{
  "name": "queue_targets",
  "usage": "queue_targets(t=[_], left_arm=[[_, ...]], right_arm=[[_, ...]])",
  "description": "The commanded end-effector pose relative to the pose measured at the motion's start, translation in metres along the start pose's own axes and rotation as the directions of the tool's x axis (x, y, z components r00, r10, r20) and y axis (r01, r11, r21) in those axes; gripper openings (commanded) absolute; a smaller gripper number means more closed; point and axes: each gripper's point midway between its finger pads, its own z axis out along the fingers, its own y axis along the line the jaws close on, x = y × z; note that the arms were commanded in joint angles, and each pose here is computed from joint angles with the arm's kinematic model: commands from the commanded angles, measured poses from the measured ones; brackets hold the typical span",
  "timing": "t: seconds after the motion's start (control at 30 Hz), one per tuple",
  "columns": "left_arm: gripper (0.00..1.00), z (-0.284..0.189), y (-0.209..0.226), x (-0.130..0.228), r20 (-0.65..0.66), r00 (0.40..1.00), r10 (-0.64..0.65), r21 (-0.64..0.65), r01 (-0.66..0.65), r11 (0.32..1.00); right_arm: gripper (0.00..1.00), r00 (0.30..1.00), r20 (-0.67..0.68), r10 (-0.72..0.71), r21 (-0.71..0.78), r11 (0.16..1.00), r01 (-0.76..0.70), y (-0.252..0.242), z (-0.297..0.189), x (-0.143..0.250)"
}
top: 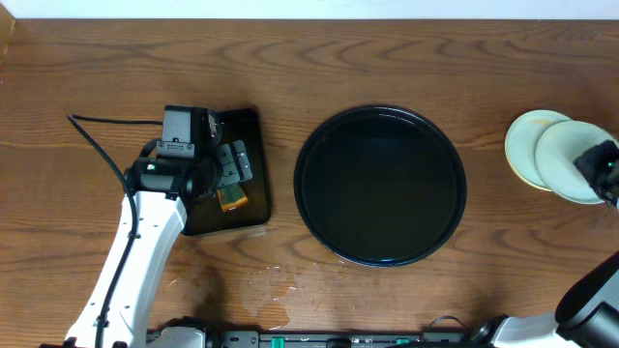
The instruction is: Clean dirty plates on tray and stack at the side
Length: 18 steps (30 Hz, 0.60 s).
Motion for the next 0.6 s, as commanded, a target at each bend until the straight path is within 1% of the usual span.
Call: queue_targets(t=[0.0, 0.07, 0.13, 0.17, 0.23, 0.27, 0.3, 0.33, 0.4, 0.57], left_arm=[[0.92, -0.002, -0.003, -0.003, 0.002, 1.0, 0.008, 0.01, -0.008, 1.0], [0.92, -0.002, -0.003, -0.003, 0.002, 1.0, 0.008, 0.01, -0.008, 1.0], [0.92, -0.002, -0.003, -0.003, 0.002, 1.0, 0.008, 0.01, -0.008, 1.0], [0.92, -0.002, -0.003, -0.003, 0.002, 1.0, 0.008, 0.01, -0.008, 1.0], [0.92, -0.002, -0.003, -0.003, 0.002, 1.0, 0.008, 0.01, -0.008, 1.0], [0.92, -0.002, -0.003, -0.003, 0.002, 1.0, 0.008, 0.01, -0.008, 1.0], [0.92, -0.002, -0.003, -0.003, 0.002, 1.0, 0.008, 0.01, -0.008, 1.0], [0.92, -0.002, -0.003, -0.003, 0.002, 1.0, 0.008, 0.01, -0.008, 1.0], [0.92, -0.002, -0.003, -0.003, 0.002, 1.0, 0.008, 0.01, -0.008, 1.0], [0.92, -0.002, -0.003, -0.003, 0.002, 1.0, 0.008, 0.01, -0.008, 1.0]], right_arm=[[0.52, 0.991, 0.013, -0.136, -0.294, 0.946, 0.134, 0.057, -0.024, -0.001], [0.52, 0.992, 0.017, -0.121, -0.304, 0.945, 0.121, 0.062, -0.035, -0.001], [0.45, 0.995, 0.013, -0.095, -0.25, 0.964, 0.095, 0.055, -0.039, -0.001], [0.41, 0.996, 0.016, -0.091, -0.199, 0.976, 0.092, 0.046, -0.038, -0.001], [0.35, 0.998, 0.026, -0.064, -0.045, 0.997, 0.065, 0.021, -0.032, -0.002], [0.22, 0.998, 0.031, -0.045, 0.055, 0.998, 0.043, 0.006, -0.029, -0.002], [0.14, 0.999, 0.038, -0.029, 0.123, 0.992, 0.025, -0.005, -0.025, -0.002], [0.1, 0.999, 0.039, -0.024, 0.17, 0.985, 0.017, -0.013, -0.02, -0.001], [0.07, 0.999, 0.028, -0.033, 0.231, 0.973, 0.025, -0.024, -0.002, 0.003], [0.02, 0.998, -0.064, -0.019, 0.281, 0.959, 0.036, -0.042, 0.033, 0.026]])
